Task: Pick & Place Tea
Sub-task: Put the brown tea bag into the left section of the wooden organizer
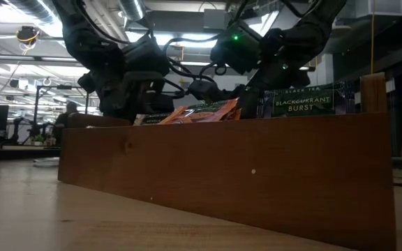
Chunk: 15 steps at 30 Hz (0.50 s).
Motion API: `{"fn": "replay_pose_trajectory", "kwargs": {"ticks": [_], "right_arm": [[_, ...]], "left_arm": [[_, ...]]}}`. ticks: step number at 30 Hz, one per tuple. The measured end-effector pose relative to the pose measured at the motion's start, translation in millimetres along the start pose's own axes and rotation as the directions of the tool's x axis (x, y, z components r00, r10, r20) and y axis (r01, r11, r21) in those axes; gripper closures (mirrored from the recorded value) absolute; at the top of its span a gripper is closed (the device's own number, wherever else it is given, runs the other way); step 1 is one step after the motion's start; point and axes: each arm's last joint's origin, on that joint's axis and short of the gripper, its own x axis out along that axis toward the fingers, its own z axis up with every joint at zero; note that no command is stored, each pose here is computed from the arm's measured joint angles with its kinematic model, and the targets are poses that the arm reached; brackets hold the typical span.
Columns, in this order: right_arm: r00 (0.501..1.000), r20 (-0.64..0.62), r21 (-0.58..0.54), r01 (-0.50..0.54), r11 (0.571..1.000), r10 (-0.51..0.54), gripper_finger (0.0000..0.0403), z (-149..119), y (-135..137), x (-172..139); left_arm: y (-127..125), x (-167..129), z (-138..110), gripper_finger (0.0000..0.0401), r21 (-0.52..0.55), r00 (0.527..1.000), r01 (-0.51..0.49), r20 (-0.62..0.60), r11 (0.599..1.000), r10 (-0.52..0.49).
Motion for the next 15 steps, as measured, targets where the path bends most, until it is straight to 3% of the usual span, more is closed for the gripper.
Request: {"fn": "replay_pose_trajectory", "kwargs": {"ticks": [15], "right_arm": [[0.998,-0.025,0.034,-0.049,0.998,0.050,0.0382,0.7,4.6,-4.8]], "left_arm": [[-0.7,-0.5,0.3,0.0398,0.001,1.000,0.013,-0.003,1.000,-0.013]]}}
